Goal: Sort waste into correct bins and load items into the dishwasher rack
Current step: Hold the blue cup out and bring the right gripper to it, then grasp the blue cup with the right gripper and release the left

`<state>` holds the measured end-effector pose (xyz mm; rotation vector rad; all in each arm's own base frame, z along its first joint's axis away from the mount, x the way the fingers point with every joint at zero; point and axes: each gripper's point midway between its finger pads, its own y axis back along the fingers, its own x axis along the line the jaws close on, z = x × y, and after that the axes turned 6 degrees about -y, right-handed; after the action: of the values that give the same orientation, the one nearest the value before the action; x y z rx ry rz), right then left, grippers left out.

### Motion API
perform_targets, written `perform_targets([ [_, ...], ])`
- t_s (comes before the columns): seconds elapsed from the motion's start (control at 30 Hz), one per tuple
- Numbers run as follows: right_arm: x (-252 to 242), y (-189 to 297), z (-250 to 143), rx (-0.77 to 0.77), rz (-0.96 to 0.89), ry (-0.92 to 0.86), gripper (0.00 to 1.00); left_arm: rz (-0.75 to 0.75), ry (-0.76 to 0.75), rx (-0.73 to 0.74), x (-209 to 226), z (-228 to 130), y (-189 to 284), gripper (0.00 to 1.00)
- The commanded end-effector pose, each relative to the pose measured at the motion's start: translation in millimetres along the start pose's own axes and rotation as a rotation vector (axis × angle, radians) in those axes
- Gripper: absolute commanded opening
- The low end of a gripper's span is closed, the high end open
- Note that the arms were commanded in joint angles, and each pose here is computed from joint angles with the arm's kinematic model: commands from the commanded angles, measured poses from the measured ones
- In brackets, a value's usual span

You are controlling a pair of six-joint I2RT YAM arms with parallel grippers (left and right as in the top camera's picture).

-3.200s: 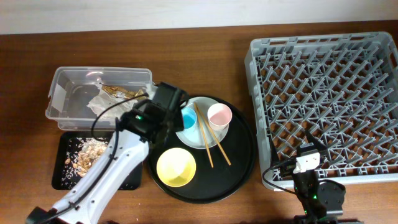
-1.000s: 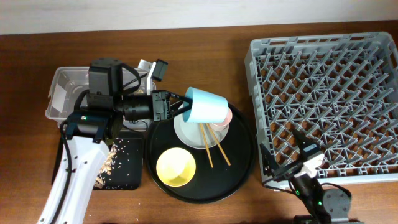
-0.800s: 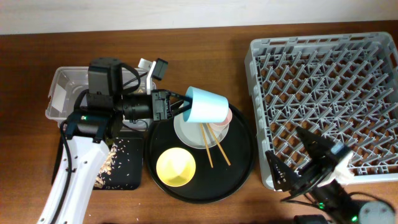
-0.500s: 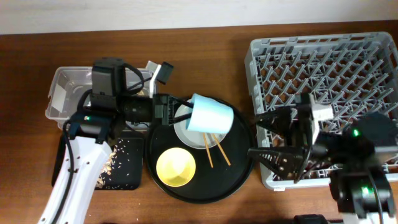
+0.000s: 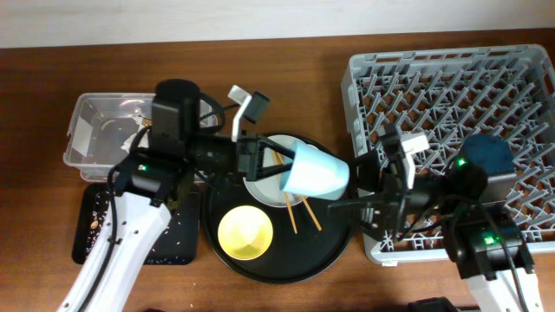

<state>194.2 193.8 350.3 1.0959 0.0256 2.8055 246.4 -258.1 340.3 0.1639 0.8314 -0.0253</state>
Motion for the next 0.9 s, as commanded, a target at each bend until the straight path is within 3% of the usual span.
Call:
perform_targets([
  [0.0, -6.4, -11.1, 7.0, -0.033, -0.077, 0.024, 0.99, 0.028, -0.041, 0.005, -6.0, 0.3, -10.9, 0.0],
  [0.17, -10.1, -12.1, 10.2, -0.049, -0.104, 0.033, 0.83, 0.025, -0.053, 0.008, -6.8, -0.4, -11.9, 0.0],
  [0.47, -10.8, -11.8, 10.8, -0.052, -0.109, 0.034, 0.78, 0.058, -0.058, -0.028, 2.6, 7.5, 2.2, 0.0],
  [0.53, -10.7, -11.8, 10.8, -0.051, -0.109, 0.05, 0.68, 0.058, -0.057, -0.027, 2.6, 7.3, 2.2, 0.0],
  [0.57, -10.9, -11.8, 10.7, -0.05, -0.11, 0.085, 0.54, 0.058, -0.053, -0.026, 2.8, 6.8, 2.2, 0.0],
  [0.63, -8.0, -11.8, 15.8, -0.062, -0.105, 0.148, 0.44, 0.059, -0.049, -0.025, 3.1, 6.3, 2.2, 0.0],
  [0.7, -1.1, -11.5, 26.3, -0.092, -0.092, 0.225, 0.44, 0.074, -0.046, -0.022, 6.3, 4.1, 2.3, 0.09],
  [0.87, -2.0, -12.0, 27.8, -0.094, -0.09, 0.232, 0.5, 0.17, 0.015, -0.007, 24.9, -6.8, 4.4, 0.04],
])
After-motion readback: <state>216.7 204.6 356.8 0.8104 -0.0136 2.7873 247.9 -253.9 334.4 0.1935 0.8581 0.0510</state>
